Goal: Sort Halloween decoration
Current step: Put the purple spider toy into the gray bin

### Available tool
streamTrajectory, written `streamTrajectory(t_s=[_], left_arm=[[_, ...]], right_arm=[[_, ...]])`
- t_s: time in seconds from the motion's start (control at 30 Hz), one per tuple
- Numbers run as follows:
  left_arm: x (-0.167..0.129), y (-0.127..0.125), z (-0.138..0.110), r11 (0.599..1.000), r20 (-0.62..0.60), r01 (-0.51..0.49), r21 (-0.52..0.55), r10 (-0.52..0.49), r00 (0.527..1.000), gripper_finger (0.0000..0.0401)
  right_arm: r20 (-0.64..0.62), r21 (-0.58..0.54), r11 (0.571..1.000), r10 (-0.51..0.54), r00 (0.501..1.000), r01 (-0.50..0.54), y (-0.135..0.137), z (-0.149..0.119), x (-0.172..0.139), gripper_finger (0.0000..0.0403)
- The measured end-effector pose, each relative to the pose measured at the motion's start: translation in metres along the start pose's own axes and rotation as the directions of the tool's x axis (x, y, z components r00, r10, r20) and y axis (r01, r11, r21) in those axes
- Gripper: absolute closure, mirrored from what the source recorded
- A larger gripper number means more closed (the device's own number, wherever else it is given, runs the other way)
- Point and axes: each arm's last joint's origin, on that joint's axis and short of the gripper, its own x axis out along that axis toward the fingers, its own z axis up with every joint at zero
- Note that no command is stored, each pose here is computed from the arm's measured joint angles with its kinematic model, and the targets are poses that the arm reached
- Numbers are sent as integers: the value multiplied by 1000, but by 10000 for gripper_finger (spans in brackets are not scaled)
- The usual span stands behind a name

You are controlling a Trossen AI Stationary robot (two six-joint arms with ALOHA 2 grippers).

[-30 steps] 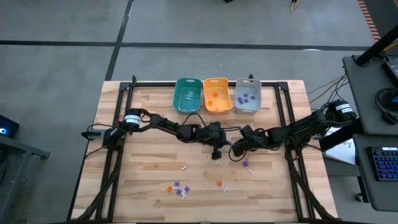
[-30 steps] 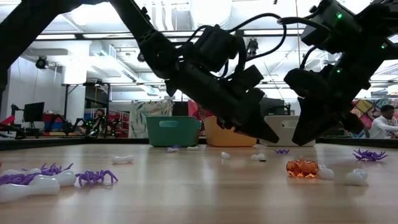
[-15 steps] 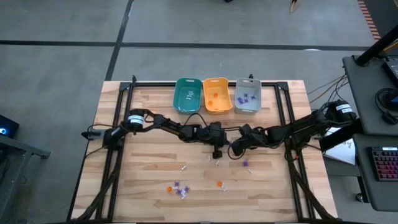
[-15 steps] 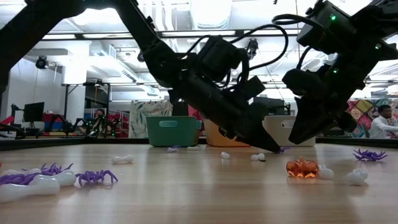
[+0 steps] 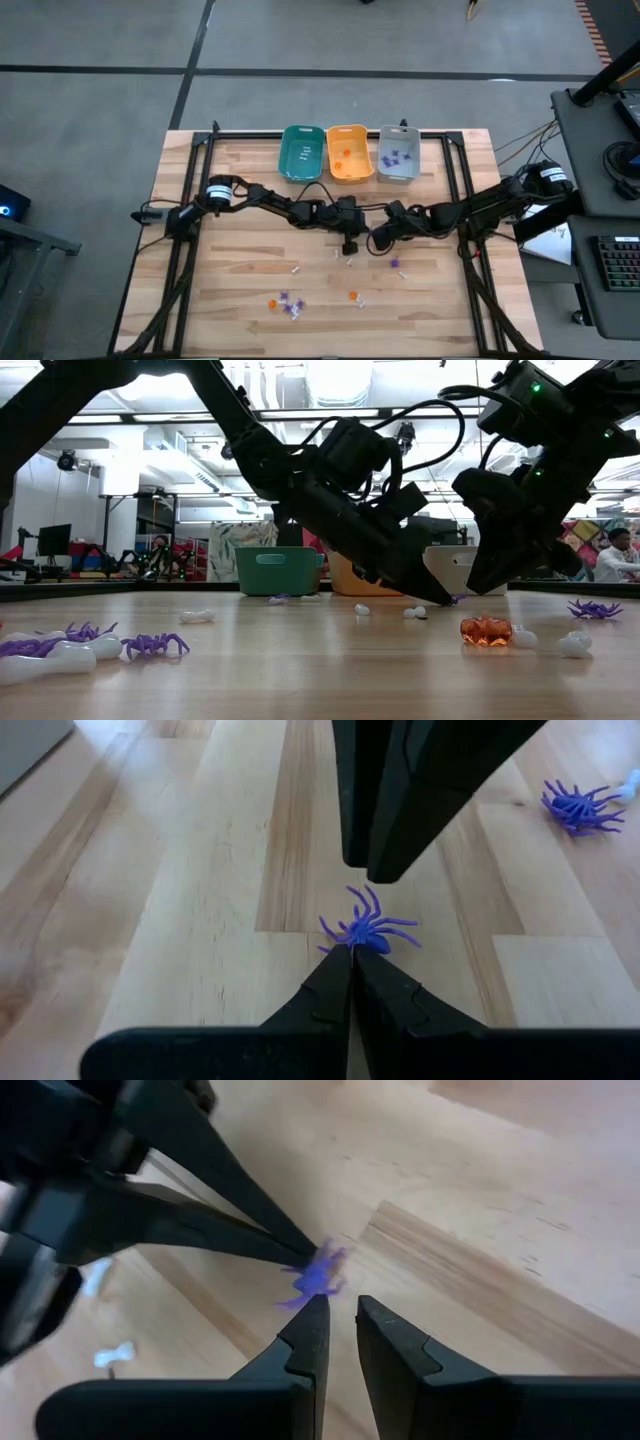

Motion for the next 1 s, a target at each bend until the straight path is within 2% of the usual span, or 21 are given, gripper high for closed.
streamTrajectory(t_s=[0.17, 0.4, 0.47, 0.57, 0.7, 1.0], left_arm=[[0, 0, 0, 1000, -1, 0, -2, 0, 1000, 401], [0, 0, 0, 1000, -2, 0, -4, 0, 1000, 401], [0, 0, 0, 1000, -2, 0, -4, 0, 1000, 401], [0, 0, 0, 1000, -2, 0, -4, 0, 1000, 401], [0, 0, 0, 1000, -3, 0, -4, 0, 1000, 401], [0, 0, -1, 1000, -4, -1, -4, 1, 1000, 401]], right_arm=[[19, 19, 999, 33, 999, -33, 3, 3, 0, 355], [28, -58, 998, 23, 999, -21, 2, 4, 1, 373], [46, -54, 998, 13, 999, -10, 1, 6, 1, 386], [41, 9, 1000, 8, 999, -9, -1, 8, 2, 389], [1, 17, 1000, 26, 1000, -26, -1, 8, 2, 363], [2, 22, 1000, 14, 1000, -14, -2, 7, 4, 282]])
